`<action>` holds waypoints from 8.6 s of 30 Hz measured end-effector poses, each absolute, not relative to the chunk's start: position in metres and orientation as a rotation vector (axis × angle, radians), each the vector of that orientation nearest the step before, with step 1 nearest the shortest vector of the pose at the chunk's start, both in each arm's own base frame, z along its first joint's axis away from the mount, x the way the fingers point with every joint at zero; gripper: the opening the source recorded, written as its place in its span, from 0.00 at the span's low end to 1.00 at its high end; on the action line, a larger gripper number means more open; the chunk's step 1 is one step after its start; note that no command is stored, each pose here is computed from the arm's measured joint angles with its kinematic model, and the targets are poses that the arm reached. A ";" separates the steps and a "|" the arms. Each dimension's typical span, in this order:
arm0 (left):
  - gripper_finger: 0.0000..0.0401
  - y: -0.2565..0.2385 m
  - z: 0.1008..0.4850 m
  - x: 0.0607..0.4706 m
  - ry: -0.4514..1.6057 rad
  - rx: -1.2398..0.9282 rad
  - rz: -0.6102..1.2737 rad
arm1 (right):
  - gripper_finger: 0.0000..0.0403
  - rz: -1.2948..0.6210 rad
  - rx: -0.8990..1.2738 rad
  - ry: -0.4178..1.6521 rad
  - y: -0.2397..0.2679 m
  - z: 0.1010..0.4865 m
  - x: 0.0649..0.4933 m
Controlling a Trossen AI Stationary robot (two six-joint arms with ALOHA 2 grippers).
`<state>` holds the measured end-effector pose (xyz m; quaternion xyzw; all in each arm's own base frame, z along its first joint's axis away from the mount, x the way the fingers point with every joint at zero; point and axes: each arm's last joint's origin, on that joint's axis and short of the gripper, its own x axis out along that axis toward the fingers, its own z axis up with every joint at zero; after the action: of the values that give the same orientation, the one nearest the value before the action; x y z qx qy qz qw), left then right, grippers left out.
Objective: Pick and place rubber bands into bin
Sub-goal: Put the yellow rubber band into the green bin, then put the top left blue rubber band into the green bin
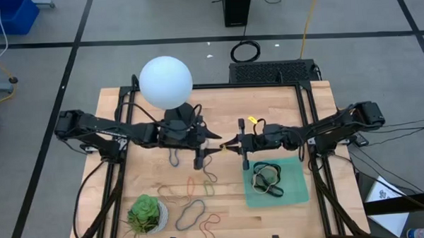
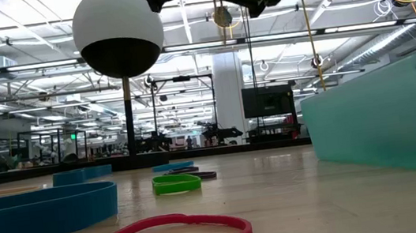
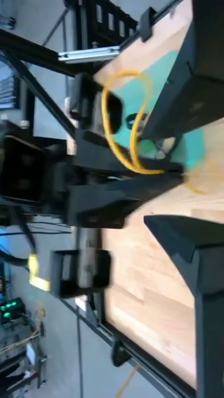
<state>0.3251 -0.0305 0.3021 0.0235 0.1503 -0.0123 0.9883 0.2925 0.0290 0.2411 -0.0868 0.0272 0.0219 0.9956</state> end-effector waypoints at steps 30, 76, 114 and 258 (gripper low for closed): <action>0.66 -0.027 0.272 0.279 0.858 -0.146 0.079 | 0.00 -0.280 0.310 1.261 0.082 0.301 0.199; 0.66 -0.027 0.273 0.281 0.834 -0.128 0.068 | 0.42 -0.339 0.413 1.389 0.119 0.173 0.181; 0.66 -0.036 0.269 0.275 0.900 -0.131 0.058 | 0.53 0.004 -0.043 0.386 0.060 0.313 0.174; 0.01 -0.054 0.336 0.389 0.516 0.126 -0.017 | 0.53 -0.029 -0.329 0.026 0.049 0.237 0.202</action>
<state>0.3885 -0.0538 0.3361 0.0624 0.2548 -0.0086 0.9649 0.2023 0.0489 0.2372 -0.1637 0.0130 -0.0145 0.9863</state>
